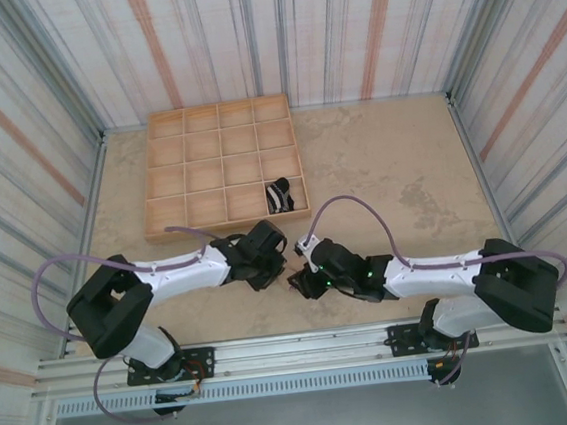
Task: Roll the socks
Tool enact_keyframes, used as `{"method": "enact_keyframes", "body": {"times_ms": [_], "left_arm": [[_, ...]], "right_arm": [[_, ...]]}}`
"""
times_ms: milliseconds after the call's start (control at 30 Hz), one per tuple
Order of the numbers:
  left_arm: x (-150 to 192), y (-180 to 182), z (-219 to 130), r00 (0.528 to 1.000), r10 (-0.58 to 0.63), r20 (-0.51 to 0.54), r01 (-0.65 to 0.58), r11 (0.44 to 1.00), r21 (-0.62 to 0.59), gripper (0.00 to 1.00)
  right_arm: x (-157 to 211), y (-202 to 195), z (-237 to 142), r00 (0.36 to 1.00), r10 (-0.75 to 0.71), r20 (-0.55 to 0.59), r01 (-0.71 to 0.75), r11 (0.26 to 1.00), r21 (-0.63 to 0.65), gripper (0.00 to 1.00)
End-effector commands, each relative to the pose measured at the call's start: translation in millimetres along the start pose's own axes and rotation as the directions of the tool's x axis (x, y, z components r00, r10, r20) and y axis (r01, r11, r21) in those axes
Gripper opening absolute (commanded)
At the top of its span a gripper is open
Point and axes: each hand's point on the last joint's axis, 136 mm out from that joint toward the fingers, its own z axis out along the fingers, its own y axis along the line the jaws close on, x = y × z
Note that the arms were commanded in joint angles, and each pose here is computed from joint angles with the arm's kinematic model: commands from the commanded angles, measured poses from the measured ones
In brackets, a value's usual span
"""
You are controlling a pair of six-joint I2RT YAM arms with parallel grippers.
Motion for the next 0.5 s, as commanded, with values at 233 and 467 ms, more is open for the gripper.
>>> {"method": "enact_keyframes", "body": {"times_ms": [233, 467], "left_arm": [[2.2, 11.1, 10.0, 1.0, -0.026, 0.005, 0.026, 0.998, -0.061, 0.0], [4.9, 7.9, 12.8, 1.0, -0.025, -0.007, 0.025, 0.998, -0.057, 0.0]], "right_arm": [[13.6, 1.3, 17.6, 0.997, -0.057, -0.044, 0.058, 0.998, 0.032, 0.58], [10.0, -3.3, 21.5, 0.998, -0.057, -0.041, 0.06, 0.996, 0.064, 0.56]]}}
